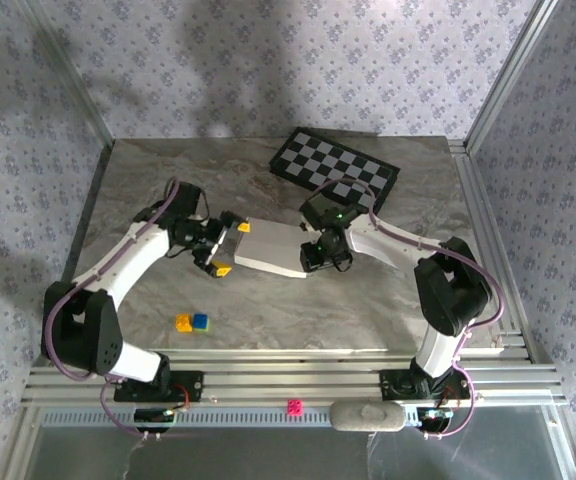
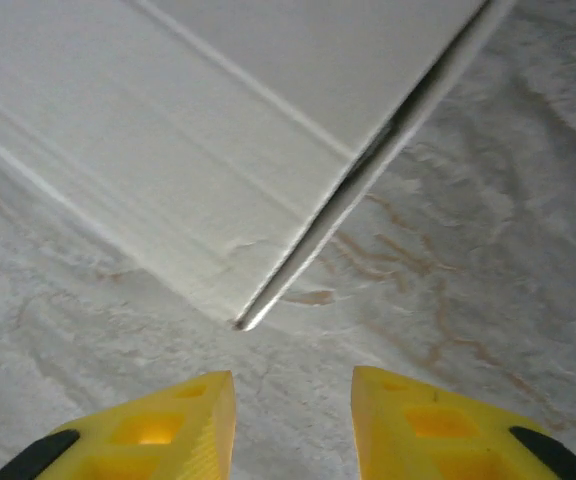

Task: Fold the paper box

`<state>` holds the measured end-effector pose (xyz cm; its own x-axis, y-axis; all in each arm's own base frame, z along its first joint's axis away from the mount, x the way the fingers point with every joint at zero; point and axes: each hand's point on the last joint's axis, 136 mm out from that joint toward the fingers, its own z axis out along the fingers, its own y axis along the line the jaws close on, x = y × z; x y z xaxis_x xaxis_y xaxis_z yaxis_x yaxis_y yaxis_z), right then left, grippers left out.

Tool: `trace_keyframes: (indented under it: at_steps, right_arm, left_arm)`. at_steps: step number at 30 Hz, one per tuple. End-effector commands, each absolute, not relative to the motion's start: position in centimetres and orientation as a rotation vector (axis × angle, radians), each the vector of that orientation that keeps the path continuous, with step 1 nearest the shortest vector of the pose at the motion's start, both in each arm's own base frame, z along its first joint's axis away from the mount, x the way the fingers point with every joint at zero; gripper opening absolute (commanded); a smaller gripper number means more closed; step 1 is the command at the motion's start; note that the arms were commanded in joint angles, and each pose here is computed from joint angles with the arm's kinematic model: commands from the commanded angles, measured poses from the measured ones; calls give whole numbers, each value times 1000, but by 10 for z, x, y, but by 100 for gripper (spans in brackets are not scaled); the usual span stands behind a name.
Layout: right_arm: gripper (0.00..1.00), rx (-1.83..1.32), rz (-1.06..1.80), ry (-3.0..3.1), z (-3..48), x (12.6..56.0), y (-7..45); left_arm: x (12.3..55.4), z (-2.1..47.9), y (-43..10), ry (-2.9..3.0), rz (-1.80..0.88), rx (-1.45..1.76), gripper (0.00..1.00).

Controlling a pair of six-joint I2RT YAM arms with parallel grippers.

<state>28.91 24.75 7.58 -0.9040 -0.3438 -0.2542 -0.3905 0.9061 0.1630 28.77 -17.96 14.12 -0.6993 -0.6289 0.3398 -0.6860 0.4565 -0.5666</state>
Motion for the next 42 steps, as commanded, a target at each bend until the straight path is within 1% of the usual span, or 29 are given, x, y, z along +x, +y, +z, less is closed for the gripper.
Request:
trace_keyframes:
  at_steps: [1, 4, 6, 8, 10, 12, 13, 14, 15, 17, 18, 20, 22, 23, 25, 27, 31, 32, 36, 39, 42]
  right_arm:
    - [47, -606, 171, 2711, 100, 302, 226]
    - [59, -459, 99, 2630, 128, 308, 193]
    - [97, -301, 106, 2561, 155, 317, 166]
    - [100, -101, 161, 2444, 193, 326, 130]
    - [100, -10, 191, 2335, 222, 329, 102]
    - [100, 147, 103, 2256, 241, 327, 63]
    - [100, 320, -7, 2226, 242, 322, 32]
    - [100, 485, -126, 2209, 239, 310, 3]
    - [100, 539, -208, 2179, 239, 306, -16]
    - [100, 415, -301, 2146, 230, 311, -29]
    - [100, 383, -334, 2140, 221, 311, -32]
    - [100, 304, -370, 2139, 197, 313, -33]
    - [100, 239, -396, 2184, 166, 311, -30]
    - [100, 246, -402, 2212, 151, 309, -31]
    - [100, 232, -391, 2238, 130, 311, -27]
    - [100, 209, -354, 2228, 117, 318, -21]
    - [100, 182, -287, 2181, 102, 333, -14]
    - [99, 168, -270, 2172, 98, 336, -12]
    - [100, 85, -207, 2118, 96, 351, -3]
    - [100, 55, -152, 2070, 102, 370, -2]
    - [100, 38, -140, 2077, 100, 388, -7]
  left_arm:
    - [299, 160, -166, -2698, 1182, 1134, 100]
    - [315, 173, -144, -2855, 1173, 1126, 100]
    - [325, 187, -125, -3047, 1106, 1095, 100]
    - [332, 209, -105, -3266, 1049, 1054, 100]
    - [335, 228, -86, -3448, 988, 1047, 100]
    - [334, 240, -62, -3583, 840, 1130, 100]
    - [331, 243, -43, -3628, 678, 1246, 100]
    - [322, 240, -17, -3630, 430, 1425, 100]
    - [311, 237, 7, -3599, 171, 1595, 99]
    - [280, 236, 56, -3482, -437, 1880, 100]
    - [275, 237, 67, -3480, -602, 1900, 100]
    - [298, 230, 64, -3752, -797, 1466, 100]
    - [302, 214, 64, -3802, -941, 1197, 100]
    - [306, 206, 61, -3825, -978, 1034, 100]
    - [313, 184, 51, -3881, -950, 735, 100]
    - [315, 163, 43, -3933, -872, 608, 100]
    - [318, 133, 38, -4004, -660, 649, 100]
    - [318, 126, 39, -3988, -639, 692, 100]
    - [325, 107, 38, -3966, -618, 653, 100]
    - [339, 101, 42, -4039, -568, 740, 100]
    - [359, 105, 42, -4102, -535, 721, 100]
